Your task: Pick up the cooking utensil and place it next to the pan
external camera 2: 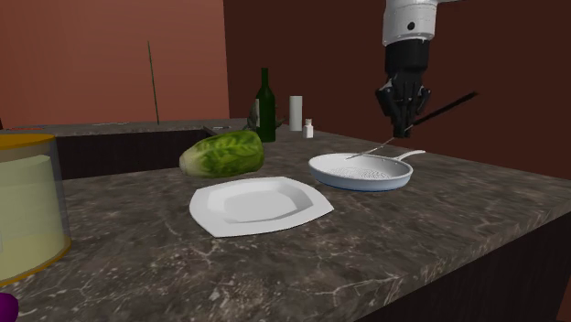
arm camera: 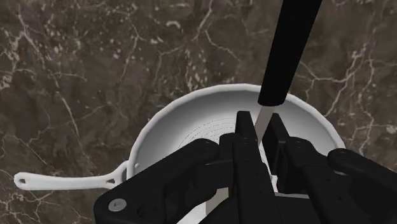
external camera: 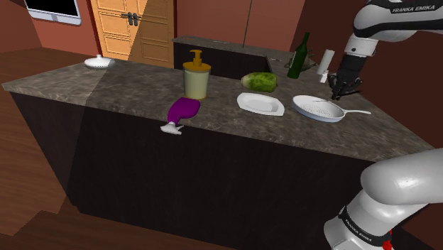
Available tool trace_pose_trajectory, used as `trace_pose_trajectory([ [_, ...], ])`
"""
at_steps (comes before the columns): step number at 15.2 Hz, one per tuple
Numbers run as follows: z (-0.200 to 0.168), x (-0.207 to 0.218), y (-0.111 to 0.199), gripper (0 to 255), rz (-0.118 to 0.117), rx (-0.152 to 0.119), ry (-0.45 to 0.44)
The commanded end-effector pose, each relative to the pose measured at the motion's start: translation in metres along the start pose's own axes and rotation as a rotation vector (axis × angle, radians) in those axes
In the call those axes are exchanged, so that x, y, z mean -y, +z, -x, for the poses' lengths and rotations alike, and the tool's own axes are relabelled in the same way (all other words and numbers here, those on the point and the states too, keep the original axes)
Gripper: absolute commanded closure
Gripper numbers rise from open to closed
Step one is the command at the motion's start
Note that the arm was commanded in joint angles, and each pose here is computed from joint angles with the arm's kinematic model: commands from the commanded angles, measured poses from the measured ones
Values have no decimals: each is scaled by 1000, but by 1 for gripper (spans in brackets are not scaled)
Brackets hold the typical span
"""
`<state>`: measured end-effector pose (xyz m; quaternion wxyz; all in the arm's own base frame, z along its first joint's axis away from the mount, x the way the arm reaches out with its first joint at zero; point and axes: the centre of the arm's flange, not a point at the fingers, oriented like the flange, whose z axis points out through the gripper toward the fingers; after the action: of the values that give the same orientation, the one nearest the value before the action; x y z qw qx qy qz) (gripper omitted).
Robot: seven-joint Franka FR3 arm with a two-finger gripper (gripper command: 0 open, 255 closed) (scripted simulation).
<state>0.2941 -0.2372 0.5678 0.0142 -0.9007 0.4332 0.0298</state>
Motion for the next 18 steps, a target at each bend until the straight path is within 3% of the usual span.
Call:
trace_pose_trajectory([
  [1,-2,-27,-1,255,0,1,-1],
  [18,12,-251,0,255,0,1,-1],
])
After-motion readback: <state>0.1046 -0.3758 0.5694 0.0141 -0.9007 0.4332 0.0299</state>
